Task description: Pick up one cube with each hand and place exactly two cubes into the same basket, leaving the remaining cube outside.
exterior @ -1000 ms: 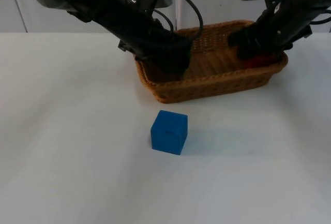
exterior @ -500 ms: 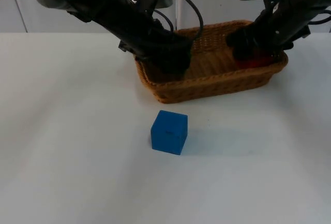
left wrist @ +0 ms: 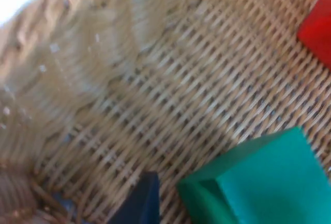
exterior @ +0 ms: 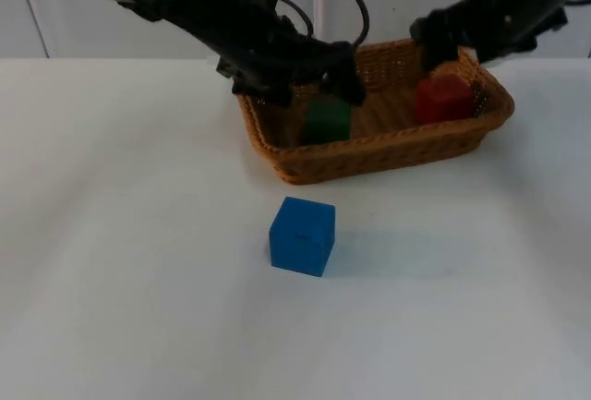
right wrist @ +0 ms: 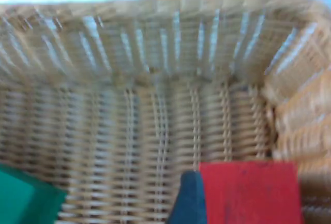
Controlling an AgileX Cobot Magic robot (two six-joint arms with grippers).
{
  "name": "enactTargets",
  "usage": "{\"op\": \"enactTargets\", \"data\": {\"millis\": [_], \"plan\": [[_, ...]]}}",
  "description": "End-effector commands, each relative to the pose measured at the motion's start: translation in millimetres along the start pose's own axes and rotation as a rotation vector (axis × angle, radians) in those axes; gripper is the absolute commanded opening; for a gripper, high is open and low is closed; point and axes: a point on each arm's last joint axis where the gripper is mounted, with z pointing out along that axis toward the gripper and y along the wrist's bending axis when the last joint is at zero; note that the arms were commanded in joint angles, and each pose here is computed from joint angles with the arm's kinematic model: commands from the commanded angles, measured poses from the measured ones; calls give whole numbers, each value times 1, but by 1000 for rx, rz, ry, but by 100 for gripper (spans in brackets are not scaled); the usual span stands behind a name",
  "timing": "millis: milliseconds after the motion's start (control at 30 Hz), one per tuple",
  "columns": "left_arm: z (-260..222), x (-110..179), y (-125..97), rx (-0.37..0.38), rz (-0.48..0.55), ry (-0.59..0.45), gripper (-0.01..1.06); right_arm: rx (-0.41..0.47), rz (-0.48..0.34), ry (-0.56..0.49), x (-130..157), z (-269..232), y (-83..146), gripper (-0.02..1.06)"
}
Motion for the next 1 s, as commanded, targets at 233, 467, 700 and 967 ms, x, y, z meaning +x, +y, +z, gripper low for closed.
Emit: {"op": "enactTargets", "data": {"millis": [233,467,700,967], "plan": [[-54,-32,-25,14,83,-58,102,1,-28,-91,-38,-74,2,66],[-79,-43,-40,36,111,-71,102,2,-35,-96,-48,-109,2,66],[-100,-47,-53,63,98,-38,102,2,-40,-81,-40,-141,3,65],[-116,-50,-62,73,102,-32,102,3,-39,-107,-20,-164,2,65]]}}
